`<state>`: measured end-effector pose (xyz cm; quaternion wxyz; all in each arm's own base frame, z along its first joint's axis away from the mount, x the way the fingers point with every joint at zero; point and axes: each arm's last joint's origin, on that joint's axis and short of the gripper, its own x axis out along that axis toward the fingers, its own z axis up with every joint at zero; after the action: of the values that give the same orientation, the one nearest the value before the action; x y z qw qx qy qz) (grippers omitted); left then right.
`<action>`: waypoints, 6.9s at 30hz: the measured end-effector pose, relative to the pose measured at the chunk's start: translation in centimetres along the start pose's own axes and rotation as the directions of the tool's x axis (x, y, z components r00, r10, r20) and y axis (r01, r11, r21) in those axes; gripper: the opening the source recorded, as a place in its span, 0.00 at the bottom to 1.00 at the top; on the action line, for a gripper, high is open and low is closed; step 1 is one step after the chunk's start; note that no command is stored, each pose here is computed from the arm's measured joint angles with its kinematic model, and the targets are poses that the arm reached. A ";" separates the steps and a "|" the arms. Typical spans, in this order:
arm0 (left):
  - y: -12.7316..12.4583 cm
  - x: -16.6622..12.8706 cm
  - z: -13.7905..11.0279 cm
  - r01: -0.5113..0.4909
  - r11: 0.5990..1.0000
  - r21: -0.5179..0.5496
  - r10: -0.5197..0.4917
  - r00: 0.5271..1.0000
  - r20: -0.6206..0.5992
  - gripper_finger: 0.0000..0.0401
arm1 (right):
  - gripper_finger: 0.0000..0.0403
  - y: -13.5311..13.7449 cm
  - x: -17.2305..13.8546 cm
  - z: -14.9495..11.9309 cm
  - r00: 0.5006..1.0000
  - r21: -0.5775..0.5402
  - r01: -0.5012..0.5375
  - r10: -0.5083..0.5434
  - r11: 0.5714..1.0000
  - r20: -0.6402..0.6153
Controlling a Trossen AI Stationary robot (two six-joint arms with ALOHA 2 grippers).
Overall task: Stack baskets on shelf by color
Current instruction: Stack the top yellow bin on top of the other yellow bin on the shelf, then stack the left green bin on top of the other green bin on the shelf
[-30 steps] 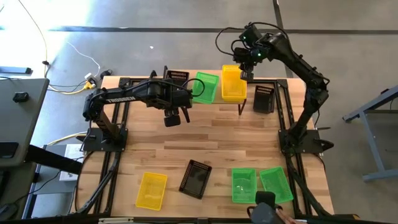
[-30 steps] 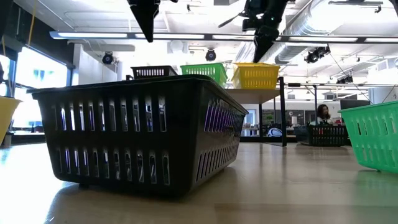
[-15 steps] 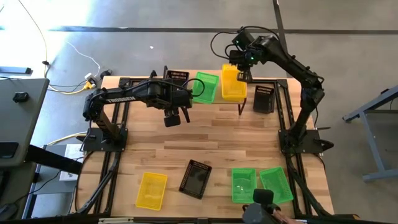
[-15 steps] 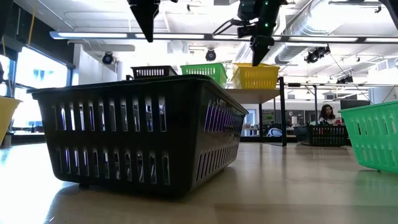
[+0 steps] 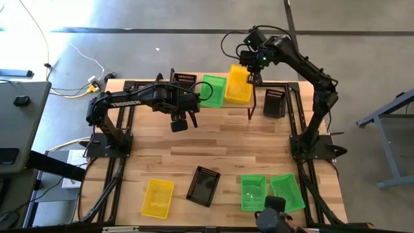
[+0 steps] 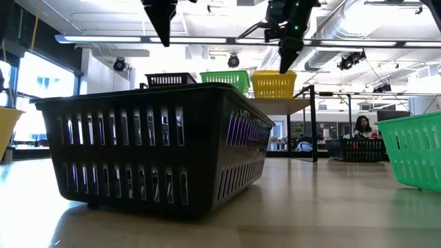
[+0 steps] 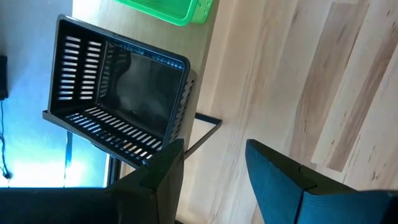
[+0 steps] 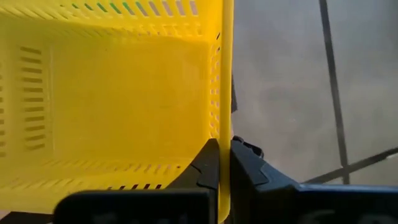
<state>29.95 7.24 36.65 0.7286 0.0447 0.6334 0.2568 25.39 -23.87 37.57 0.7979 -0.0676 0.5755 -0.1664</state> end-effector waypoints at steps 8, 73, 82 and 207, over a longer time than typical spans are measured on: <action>0.0 0.0 0.0 0.000 1.000 0.000 0.000 1.000 0.000 0.40 | 0.00 -1.6 -1.4 -0.9 0.996 0.040 -0.060 0.057 0.997 0.074; -0.1 0.0 0.0 0.022 1.000 0.000 -0.022 1.000 -0.002 0.40 | 0.29 -0.2 -1.0 0.1 0.971 0.043 -0.240 0.239 0.970 0.016; 0.4 -1.1 -0.9 0.030 0.998 -0.050 -0.029 0.999 0.035 0.40 | 0.29 3.4 -3.7 0.6 0.953 0.030 -0.303 0.303 0.953 0.015; -4.8 -2.3 -11.8 0.412 0.909 -0.060 -0.379 0.879 0.288 0.40 | 0.00 54.1 -1.8 -7.3 0.874 0.274 -0.340 0.409 0.900 -0.260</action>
<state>20.20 -1.02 34.59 0.8464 -0.0950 0.5073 0.1314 28.19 27.98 20.60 0.7165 0.1614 0.6741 -0.0789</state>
